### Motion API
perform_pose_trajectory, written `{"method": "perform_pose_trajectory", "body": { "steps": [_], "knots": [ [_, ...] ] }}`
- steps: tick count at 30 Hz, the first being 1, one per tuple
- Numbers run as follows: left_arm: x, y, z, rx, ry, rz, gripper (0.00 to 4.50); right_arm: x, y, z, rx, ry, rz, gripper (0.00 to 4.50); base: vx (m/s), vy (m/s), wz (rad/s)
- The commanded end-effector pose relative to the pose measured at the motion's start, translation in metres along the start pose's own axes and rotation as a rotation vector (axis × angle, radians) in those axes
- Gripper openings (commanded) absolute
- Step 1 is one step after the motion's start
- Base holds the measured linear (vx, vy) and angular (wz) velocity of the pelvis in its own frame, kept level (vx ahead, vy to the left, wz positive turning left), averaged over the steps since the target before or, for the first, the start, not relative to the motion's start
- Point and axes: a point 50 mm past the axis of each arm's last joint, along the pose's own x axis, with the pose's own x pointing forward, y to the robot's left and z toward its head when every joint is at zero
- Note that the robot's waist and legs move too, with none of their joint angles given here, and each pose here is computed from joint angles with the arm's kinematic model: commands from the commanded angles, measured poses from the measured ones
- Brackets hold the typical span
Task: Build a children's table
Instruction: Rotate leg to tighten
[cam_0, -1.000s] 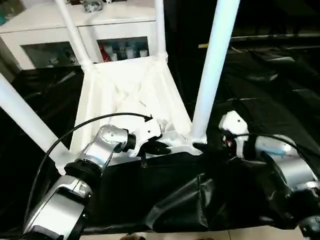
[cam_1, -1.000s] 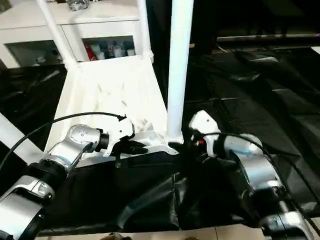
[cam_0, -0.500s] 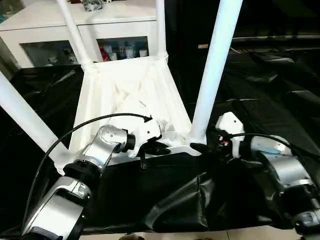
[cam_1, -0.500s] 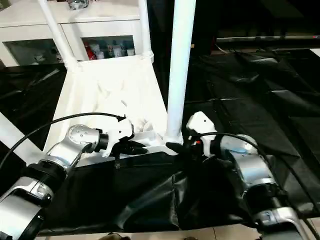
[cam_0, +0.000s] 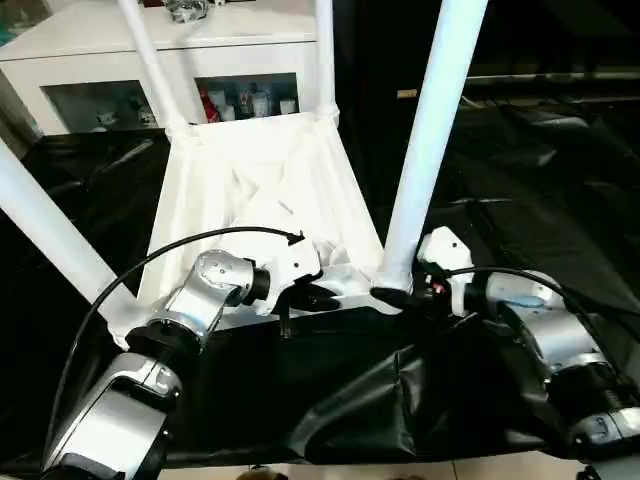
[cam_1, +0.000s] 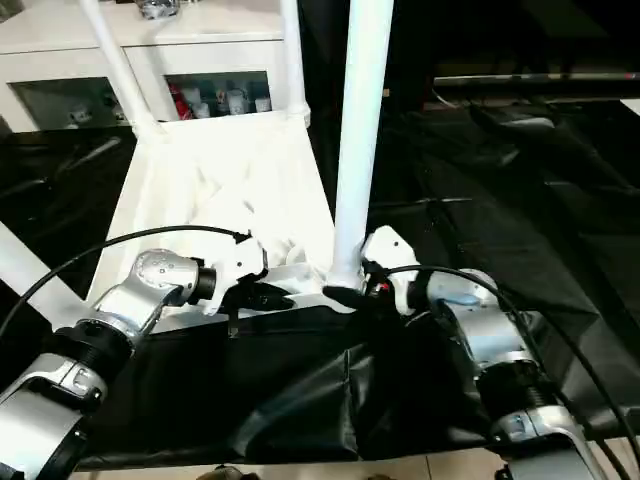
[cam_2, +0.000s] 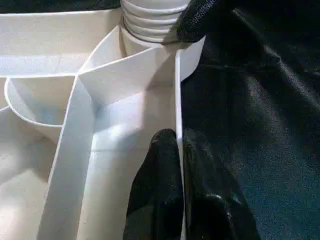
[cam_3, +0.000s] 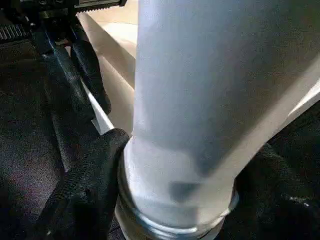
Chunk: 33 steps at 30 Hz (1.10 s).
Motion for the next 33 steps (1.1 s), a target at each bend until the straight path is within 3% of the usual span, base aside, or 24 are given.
{"method": "perform_pose_trajectory", "body": {
  "steps": [1,9,11,13,18,19,22,25,27,28,29,33],
  "knots": [
    [0.002,-0.003,0.003,0.018,-0.004,-0.036,0.0,0.003,0.0,0.004,-0.013,-0.015,0.014,2.76,0.0,0.0,0.0],
    [0.003,-0.003,0.002,-0.004,0.0,-0.021,0.0,0.004,0.003,-0.005,0.018,-0.006,0.004,2.72,0.0,0.0,0.0],
    [0.005,0.0,0.002,-0.034,0.001,0.022,0.0,0.006,0.001,-0.007,0.063,-0.013,-0.048,2.72,0.0,0.0,0.0],
    [0.013,0.006,0.005,-0.109,-0.021,0.13,0.0,0.013,-0.006,-0.015,0.192,-0.012,-0.243,2.72,0.0,0.0,0.0],
    [0.032,0.011,0.011,-0.205,-0.015,0.283,0.0,0.028,-0.003,-0.026,0.313,0.019,-0.45,2.72,0.0,0.0,0.0],
    [0.044,0.011,0.016,-0.237,-0.017,0.346,0.0,0.037,-0.001,-0.027,0.36,0.033,-0.558,2.72,0.0,0.0,0.0],
    [0.062,0.003,0.027,-0.246,-0.033,0.355,0.0,0.055,0.008,-0.022,0.371,0.049,-0.587,2.72,0.0,0.0,0.0],
    [0.068,-0.001,0.031,-0.223,-0.041,0.324,0.0,0.065,0.012,-0.015,0.348,0.033,-0.549,2.72,0.0,0.0,0.0],
    [0.067,-0.001,0.031,-0.213,-0.036,0.319,0.0,0.066,0.013,-0.012,0.346,0.017,-0.541,2.72,0.0,0.0,0.0],
    [0.064,0.0,0.029,-0.204,-0.027,0.313,0.0,0.066,0.013,-0.009,0.345,-0.007,-0.52,3.28,0.0,0.0,0.0],
    [0.061,0.001,0.027,-0.191,-0.019,0.303,0.0,0.064,0.012,-0.006,0.342,-0.034,-0.505,3.42,0.0,0.0,0.0],
    [0.043,0.005,0.019,-0.15,-0.004,0.248,0.0,0.05,0.002,0.005,0.295,-0.091,-0.456,3.6,0.0,0.0,0.0]
  ]
}}
